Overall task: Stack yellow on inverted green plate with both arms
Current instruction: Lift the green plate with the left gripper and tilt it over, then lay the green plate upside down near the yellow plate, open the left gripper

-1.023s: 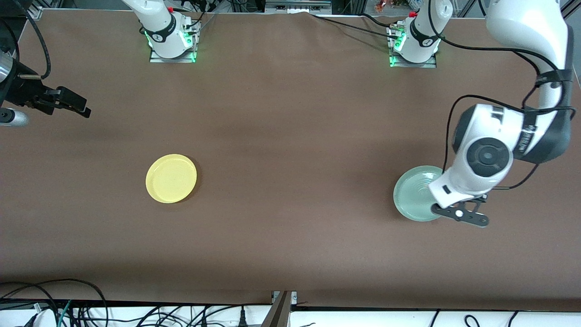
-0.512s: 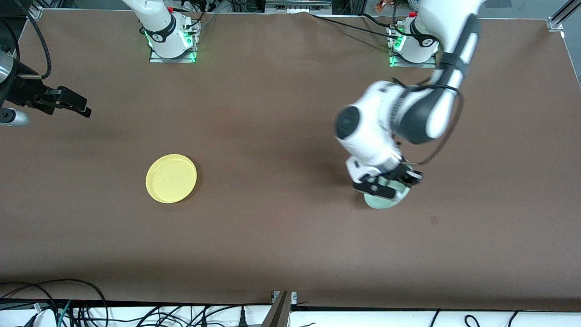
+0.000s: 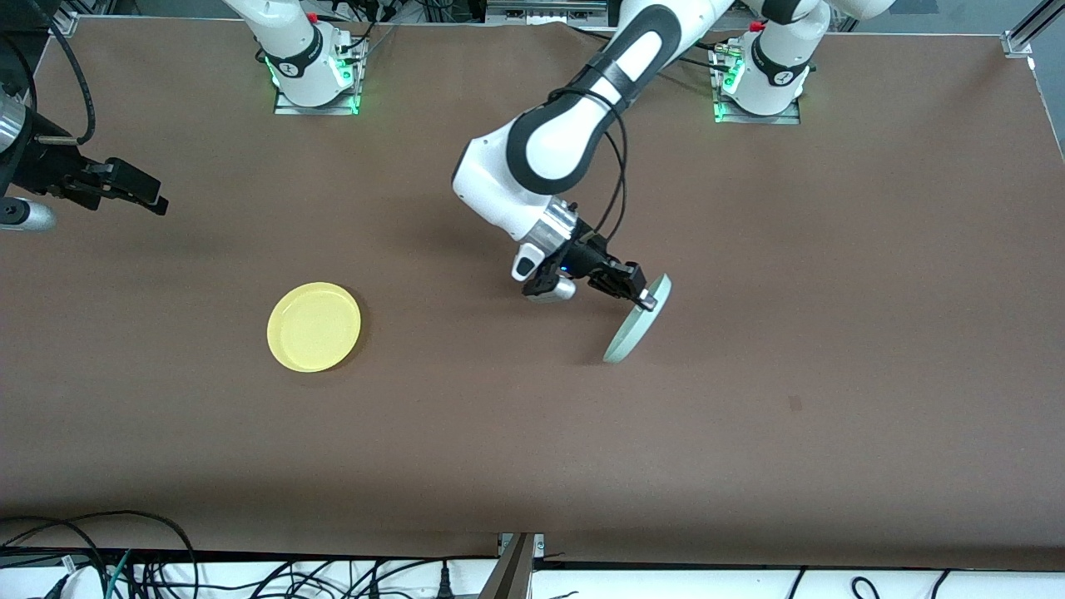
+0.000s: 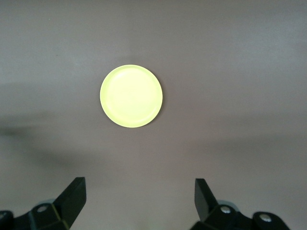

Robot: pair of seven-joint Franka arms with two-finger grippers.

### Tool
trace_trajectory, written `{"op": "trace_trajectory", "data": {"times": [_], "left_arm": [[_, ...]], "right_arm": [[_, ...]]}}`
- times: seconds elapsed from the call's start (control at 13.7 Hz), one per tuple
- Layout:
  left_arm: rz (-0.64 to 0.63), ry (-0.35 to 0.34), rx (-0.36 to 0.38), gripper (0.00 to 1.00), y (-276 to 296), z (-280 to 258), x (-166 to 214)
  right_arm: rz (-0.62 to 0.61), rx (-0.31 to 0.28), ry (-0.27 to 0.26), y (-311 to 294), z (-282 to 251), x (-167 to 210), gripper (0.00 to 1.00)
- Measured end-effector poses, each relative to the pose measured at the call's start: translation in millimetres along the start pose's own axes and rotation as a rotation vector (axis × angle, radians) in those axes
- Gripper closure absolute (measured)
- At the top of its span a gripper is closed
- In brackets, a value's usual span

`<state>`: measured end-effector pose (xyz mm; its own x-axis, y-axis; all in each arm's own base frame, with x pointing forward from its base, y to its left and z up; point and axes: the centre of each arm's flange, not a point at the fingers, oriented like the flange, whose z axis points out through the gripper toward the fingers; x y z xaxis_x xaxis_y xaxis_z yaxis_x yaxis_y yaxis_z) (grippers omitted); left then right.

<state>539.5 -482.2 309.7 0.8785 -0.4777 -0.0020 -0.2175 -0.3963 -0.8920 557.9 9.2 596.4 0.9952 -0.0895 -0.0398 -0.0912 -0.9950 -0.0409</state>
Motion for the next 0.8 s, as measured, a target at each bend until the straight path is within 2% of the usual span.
{"op": "trace_trajectory", "data": {"times": [0.29, 0.44, 0.66, 0.8], "left_arm": [[-0.096, 0.144, -0.052, 0.97, 17.6, -17.4, 20.1], [-0.129, 0.189, -0.067, 0.97, 33.8, -26.3, 20.4], [-0.128, 0.302, 0.03, 0.97, 74.3, -50.5, 11.5], [-0.13, 0.338, 0.048, 0.97, 96.8, -62.6, 3.5]], "right_arm": [[0.0, 0.0, 0.0, 0.0, 0.0, 0.0, 0.0], [0.0, 0.0, 0.0, 0.0, 0.0, 0.0, 0.0], [0.0, 0.0, 0.0, 0.0, 0.0, 0.0, 0.0], [0.0, 0.0, -0.001, 0.0, 0.0, -0.1, 0.0]]}}
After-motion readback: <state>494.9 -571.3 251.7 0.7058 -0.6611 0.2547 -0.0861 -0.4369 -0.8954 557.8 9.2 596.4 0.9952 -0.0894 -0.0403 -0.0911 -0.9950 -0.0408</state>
